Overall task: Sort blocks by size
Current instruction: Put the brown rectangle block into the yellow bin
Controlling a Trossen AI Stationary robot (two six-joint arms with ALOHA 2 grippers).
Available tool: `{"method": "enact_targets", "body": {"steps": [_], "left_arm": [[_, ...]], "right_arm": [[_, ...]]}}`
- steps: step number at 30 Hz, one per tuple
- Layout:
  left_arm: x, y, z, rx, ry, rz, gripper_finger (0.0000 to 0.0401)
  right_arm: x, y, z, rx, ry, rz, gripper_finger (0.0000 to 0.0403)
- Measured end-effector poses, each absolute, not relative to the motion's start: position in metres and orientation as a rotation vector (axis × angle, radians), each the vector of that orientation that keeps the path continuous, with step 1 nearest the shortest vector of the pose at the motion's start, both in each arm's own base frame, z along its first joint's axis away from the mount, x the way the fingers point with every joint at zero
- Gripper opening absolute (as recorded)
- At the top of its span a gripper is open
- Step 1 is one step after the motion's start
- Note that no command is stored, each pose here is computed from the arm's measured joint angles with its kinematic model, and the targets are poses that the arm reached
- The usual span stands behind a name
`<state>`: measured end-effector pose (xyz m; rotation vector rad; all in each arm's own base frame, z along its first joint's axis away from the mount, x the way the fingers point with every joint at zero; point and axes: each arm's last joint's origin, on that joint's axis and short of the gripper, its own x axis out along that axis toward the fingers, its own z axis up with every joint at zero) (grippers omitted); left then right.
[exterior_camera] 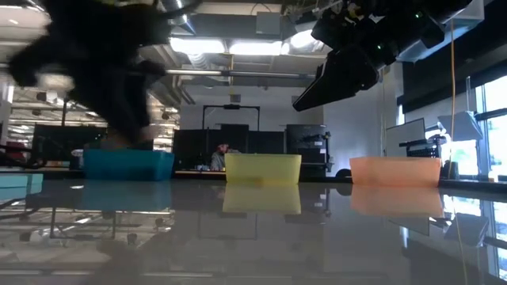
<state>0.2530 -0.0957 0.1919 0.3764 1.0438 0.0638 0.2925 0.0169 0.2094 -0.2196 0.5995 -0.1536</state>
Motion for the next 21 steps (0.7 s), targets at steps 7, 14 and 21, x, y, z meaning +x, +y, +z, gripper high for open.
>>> {"method": "enact_targets", "body": {"steps": [7, 14, 21], "left_arm": [[0.271, -0.042, 0.222, 0.326, 0.867, 0.205, 0.0112], [0.288, 0.015, 0.238, 0.216, 0.683, 0.4, 0.0116], [0.288, 0.066, 0.247, 0.131, 0.575, 0.577, 0.0119]], "right_arm": [[0.293, 0.017, 0.209, -0.217, 0.599, -0.154, 0.0276], [0.293, 0.017, 0.209, -0.213, 0.597, -0.155, 0.0276], [0.293, 0.017, 0.21, -0.213, 0.598, -0.155, 0.0276]]}}
